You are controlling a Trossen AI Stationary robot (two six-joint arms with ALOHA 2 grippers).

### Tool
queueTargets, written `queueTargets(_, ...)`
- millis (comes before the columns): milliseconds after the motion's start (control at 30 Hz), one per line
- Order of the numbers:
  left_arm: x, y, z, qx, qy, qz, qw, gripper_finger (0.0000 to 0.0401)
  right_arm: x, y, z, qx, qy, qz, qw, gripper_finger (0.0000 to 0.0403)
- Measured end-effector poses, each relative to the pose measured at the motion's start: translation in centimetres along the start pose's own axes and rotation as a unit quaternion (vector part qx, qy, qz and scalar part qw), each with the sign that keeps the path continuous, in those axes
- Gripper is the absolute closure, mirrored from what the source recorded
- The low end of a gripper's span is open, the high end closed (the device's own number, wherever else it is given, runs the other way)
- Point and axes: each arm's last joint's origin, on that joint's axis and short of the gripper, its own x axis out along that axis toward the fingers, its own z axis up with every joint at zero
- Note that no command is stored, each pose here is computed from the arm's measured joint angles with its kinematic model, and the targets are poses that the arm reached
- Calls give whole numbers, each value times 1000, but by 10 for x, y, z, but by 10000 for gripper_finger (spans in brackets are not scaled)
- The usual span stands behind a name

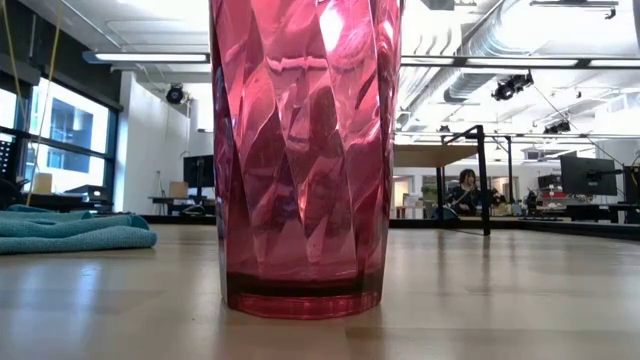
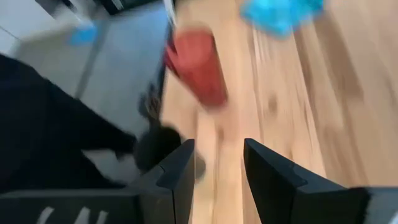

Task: Stack small to large cups/mugs on shelf
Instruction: Put the black cup on the shelf

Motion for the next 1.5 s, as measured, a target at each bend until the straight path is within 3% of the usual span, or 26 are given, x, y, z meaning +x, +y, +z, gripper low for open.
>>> queueTargets(200, -3, -3, -1, 4, -14, 42, 999, 267, 24, 19, -15, 49, 51, -41, 997, 274)
queueTargets(433, 27, 0, -16, 2, -52, 25, 998, 267, 50, 35, -24, 52, 46, -69, 995, 274)
queueTargets(667, 63, 7, -62, -17, -160, -2, 987, 268, 59, 46, -23, 57, 1, -67, 996, 274)
queueTargets(867, 76, 5, -111, -74, -261, -47, 961, 268, 59, 47, -24, 89, 4, -60, 994, 274)
queueTargets(1033, 93, -2, -146, -125, -256, -57, 957, 268, 68, 47, -22, 97, 21, -47, 994, 274)
queueTargets(1200, 99, -11, -154, -131, -257, -47, 956, 268, 89, 43, -23, 107, 87, -28, 990, 274)
queueTargets(1500, 102, -12, -161, -128, -232, -18, 964, 268, 118, 50, -33, 92, 121, -25, 988, 274)
